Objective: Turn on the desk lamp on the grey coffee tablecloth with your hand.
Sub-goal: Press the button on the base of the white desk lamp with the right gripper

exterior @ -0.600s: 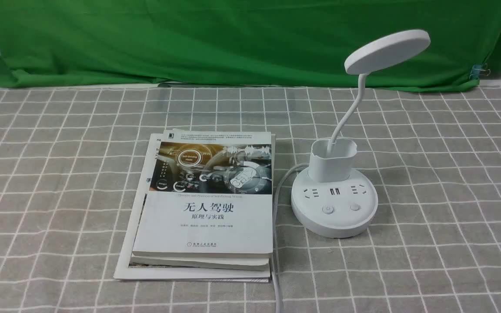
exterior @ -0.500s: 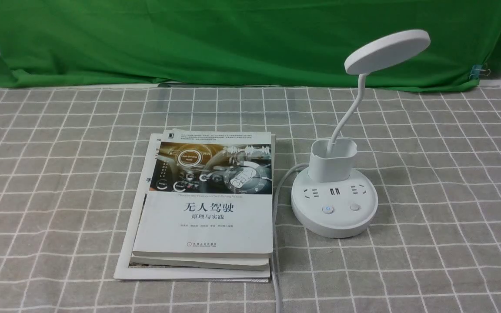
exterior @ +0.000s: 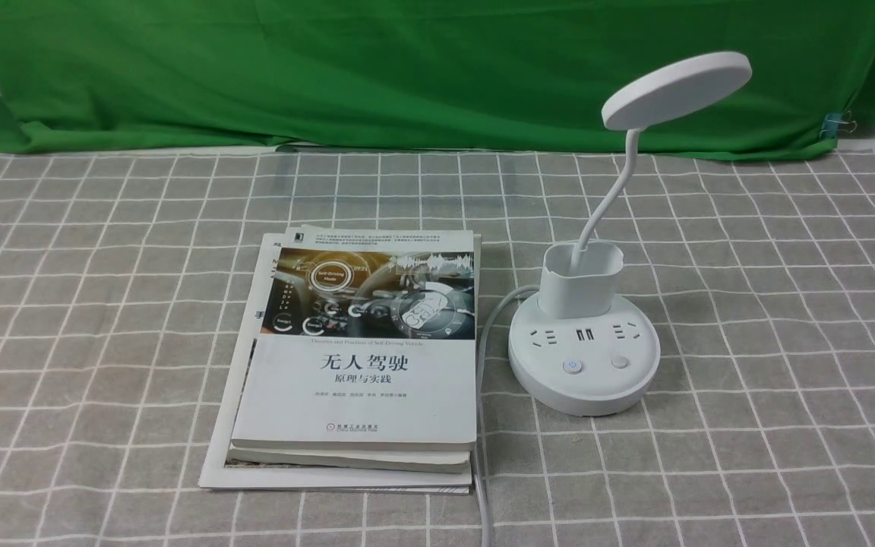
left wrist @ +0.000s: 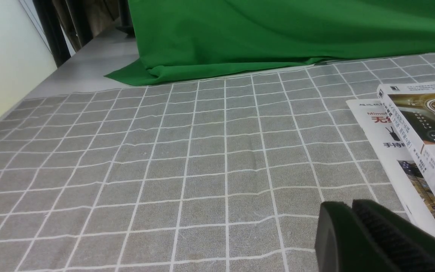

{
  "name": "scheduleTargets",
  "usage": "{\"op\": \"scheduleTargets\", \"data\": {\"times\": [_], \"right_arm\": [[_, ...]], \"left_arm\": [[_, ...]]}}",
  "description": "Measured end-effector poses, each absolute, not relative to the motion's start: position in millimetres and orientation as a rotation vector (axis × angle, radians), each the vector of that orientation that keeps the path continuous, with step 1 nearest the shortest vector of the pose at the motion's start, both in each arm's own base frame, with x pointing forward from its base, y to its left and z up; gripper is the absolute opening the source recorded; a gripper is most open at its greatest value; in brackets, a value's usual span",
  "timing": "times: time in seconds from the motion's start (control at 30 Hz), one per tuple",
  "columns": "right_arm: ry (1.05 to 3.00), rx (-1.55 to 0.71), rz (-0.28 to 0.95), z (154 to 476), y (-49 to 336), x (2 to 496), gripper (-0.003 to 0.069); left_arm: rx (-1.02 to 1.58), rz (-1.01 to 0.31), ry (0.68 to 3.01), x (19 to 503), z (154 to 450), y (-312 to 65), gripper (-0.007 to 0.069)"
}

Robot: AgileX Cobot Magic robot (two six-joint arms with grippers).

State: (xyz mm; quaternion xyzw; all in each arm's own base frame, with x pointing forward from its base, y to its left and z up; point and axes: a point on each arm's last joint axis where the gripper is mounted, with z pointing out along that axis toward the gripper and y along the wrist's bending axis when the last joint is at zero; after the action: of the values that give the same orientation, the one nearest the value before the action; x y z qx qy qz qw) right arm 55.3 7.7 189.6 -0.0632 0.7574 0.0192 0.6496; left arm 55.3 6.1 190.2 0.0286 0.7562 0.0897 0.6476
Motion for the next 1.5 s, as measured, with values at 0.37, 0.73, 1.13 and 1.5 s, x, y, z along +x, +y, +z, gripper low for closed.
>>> {"op": "scheduleTargets", "data": {"times": [0.37,0.73,1.13,1.5], "right_arm": [[1.721,-0.144,0.043,189.6,7.7,55.3,0.0245],[1.516,0.189,0.324,208.4,4.7,56.6,0.0245],[1.480,0.304,0.458,228.5,4.9,57.4,0.0178],[2.298,-0.221,0.261,312.0,30.7,140.0,0.0035]], "left_arm": [[0.065,0.204,1.720,55.3,190.2,6.1,0.0019],[0.065,0.204,1.720,55.3,190.2,6.1,0.0019],[0.065,0.204,1.720,55.3,190.2,6.1,0.0019],[0.065,0.204,1.720,55.3,190.2,6.1,0.0019]]}}
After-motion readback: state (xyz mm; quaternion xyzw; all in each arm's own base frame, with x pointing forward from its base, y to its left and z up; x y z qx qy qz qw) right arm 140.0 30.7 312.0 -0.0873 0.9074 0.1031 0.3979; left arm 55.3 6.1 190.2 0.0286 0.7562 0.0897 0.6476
